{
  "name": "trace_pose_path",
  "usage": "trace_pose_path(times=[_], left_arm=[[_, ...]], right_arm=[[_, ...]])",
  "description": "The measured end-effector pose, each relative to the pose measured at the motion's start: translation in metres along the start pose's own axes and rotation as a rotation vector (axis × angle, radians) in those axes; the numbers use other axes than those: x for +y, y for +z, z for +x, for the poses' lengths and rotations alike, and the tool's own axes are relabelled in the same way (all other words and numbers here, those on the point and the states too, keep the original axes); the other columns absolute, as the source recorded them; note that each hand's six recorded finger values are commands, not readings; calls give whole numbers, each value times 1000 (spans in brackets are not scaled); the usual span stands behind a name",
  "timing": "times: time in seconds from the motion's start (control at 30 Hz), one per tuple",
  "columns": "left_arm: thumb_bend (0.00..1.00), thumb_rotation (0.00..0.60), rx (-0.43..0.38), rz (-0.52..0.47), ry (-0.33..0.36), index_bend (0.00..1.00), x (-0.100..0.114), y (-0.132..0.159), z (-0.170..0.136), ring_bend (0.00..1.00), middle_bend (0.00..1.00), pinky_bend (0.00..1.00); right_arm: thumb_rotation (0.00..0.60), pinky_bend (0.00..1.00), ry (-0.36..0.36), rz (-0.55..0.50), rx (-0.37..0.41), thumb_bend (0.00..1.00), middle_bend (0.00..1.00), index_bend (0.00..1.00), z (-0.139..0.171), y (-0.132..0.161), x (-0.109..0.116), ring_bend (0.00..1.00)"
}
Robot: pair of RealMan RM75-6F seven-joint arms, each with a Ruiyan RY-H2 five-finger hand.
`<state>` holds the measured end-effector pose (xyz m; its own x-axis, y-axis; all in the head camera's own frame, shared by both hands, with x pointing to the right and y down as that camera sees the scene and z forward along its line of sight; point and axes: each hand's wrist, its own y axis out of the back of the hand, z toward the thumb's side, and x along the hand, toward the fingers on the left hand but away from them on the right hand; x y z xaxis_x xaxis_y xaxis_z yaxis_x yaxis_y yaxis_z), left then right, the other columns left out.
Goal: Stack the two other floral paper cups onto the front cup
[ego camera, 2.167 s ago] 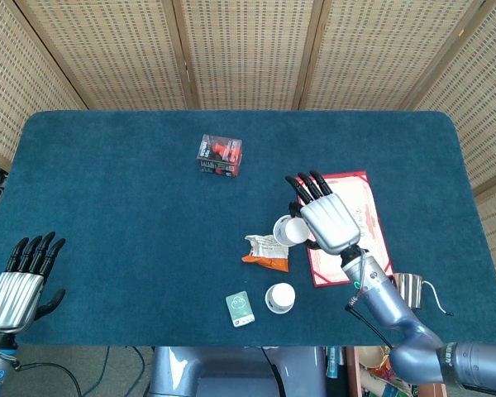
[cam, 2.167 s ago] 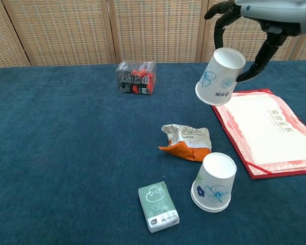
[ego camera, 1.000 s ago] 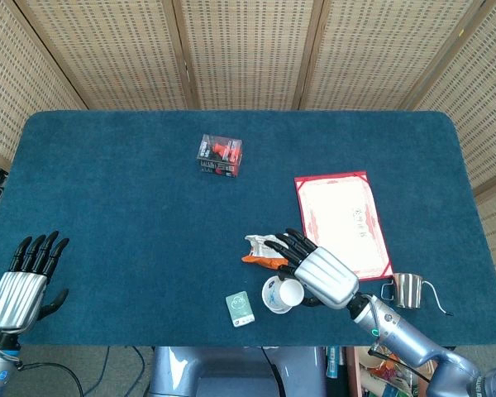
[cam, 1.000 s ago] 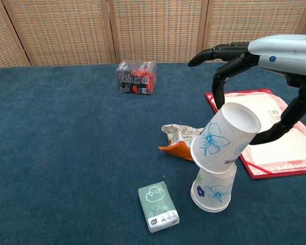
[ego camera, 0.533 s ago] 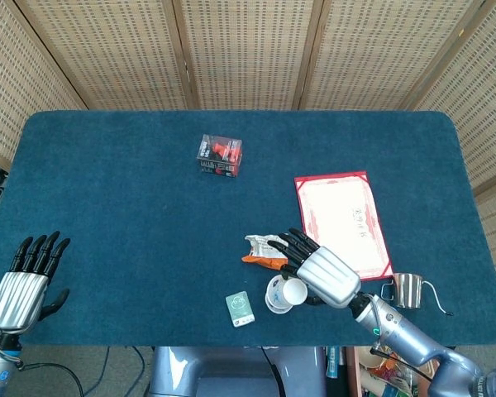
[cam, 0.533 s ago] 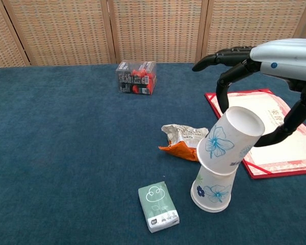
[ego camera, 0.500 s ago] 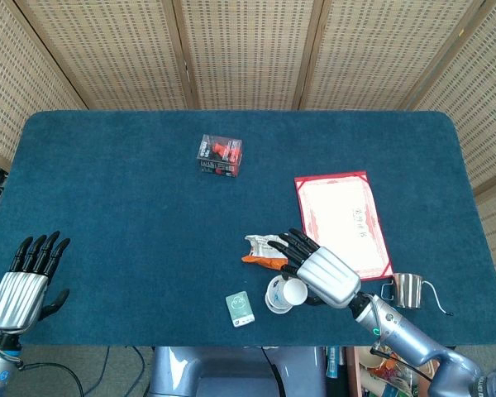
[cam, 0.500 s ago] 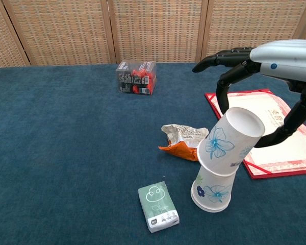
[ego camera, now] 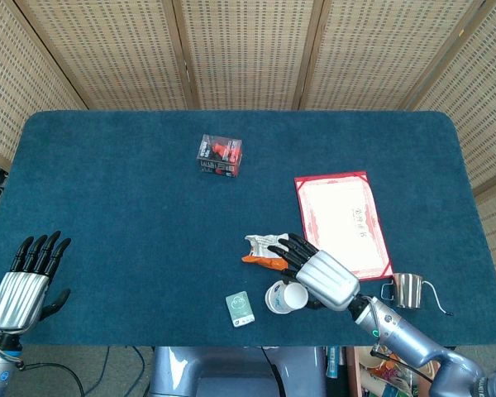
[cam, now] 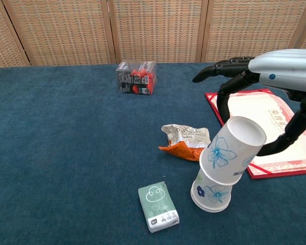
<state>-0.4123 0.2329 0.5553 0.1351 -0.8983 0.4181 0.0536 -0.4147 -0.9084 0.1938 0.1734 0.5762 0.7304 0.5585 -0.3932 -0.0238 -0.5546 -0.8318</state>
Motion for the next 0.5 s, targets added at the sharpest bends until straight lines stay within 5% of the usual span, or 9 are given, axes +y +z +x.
trace_pose_path(times=[0.5], left_arm=[[310,600,-4,2,-1,0,2,3,0,0,0,0]], right_arm=[[600,0,36,15,-37,70,145,530,0,-11,-11,0]])
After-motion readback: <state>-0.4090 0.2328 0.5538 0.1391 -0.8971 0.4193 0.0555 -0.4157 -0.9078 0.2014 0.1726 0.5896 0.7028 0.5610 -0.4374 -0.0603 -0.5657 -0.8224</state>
